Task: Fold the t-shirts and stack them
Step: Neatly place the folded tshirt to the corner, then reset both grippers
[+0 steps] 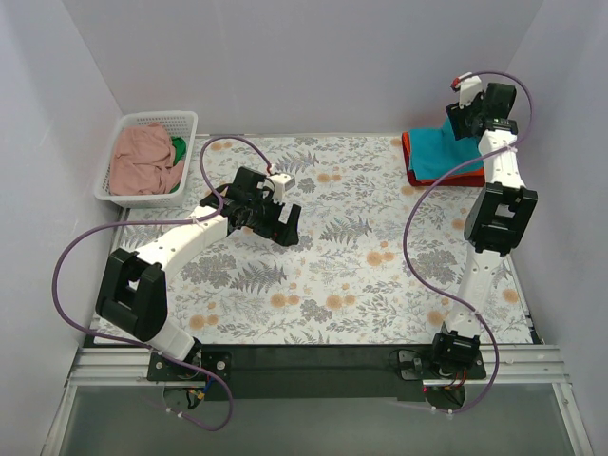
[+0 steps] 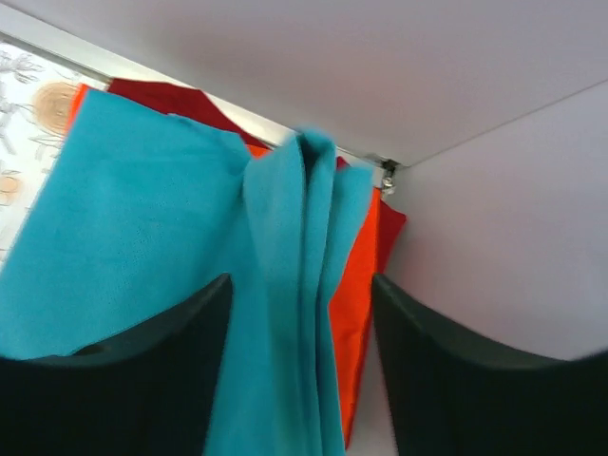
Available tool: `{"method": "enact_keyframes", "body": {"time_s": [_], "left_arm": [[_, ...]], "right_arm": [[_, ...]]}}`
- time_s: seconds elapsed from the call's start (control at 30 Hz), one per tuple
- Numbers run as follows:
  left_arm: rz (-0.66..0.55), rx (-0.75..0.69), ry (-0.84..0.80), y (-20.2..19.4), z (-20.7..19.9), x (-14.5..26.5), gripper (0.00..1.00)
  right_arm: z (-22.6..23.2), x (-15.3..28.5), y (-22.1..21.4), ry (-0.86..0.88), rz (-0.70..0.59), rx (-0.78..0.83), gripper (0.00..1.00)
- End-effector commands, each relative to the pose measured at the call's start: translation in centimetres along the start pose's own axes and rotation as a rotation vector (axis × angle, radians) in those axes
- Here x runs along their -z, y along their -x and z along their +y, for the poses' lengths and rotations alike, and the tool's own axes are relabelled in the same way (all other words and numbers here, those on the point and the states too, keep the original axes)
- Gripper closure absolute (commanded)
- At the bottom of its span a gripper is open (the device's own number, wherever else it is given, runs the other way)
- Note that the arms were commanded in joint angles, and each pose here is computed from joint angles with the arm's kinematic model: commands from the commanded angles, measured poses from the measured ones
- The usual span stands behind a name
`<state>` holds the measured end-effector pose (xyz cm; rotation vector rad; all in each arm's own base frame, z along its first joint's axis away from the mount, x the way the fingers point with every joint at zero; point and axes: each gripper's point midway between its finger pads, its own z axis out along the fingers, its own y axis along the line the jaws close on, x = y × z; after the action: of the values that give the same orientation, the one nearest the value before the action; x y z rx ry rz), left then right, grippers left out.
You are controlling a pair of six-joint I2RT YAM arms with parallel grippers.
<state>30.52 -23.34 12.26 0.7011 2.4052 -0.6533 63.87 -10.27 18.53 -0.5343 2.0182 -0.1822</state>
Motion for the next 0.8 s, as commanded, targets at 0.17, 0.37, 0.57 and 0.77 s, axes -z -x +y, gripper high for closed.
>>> {"method": "enact_keyframes", "body": {"time_s": [0.17, 0.37, 0.57, 0.77], "left_arm": [[-0.045, -0.012, -0.019, 1.7, -0.6, 1.6, 0.02], [-0.091, 0.05, -0.049, 2.2, -0.5, 2.9, 0.02], [-0.161, 0.137, -0.096, 4.1, 0.3, 5.1, 0.02], [-0.231, 0.211, -0.068, 6.5, 3.3, 7.5, 0.02]], "right_arm": [[-5.9, 2.7, 4.4, -0.211, -0.109, 0.009, 0.17], [-4.7, 5.7, 7.0, -0.159, -0.168, -0.021, 0.1], [-0.9, 10.6, 9.6, -0.009, -0.208, -0.133, 0.02], [5.4, 15.6, 9.8, 0.182, -0.174, -0.283, 0.02]]}}
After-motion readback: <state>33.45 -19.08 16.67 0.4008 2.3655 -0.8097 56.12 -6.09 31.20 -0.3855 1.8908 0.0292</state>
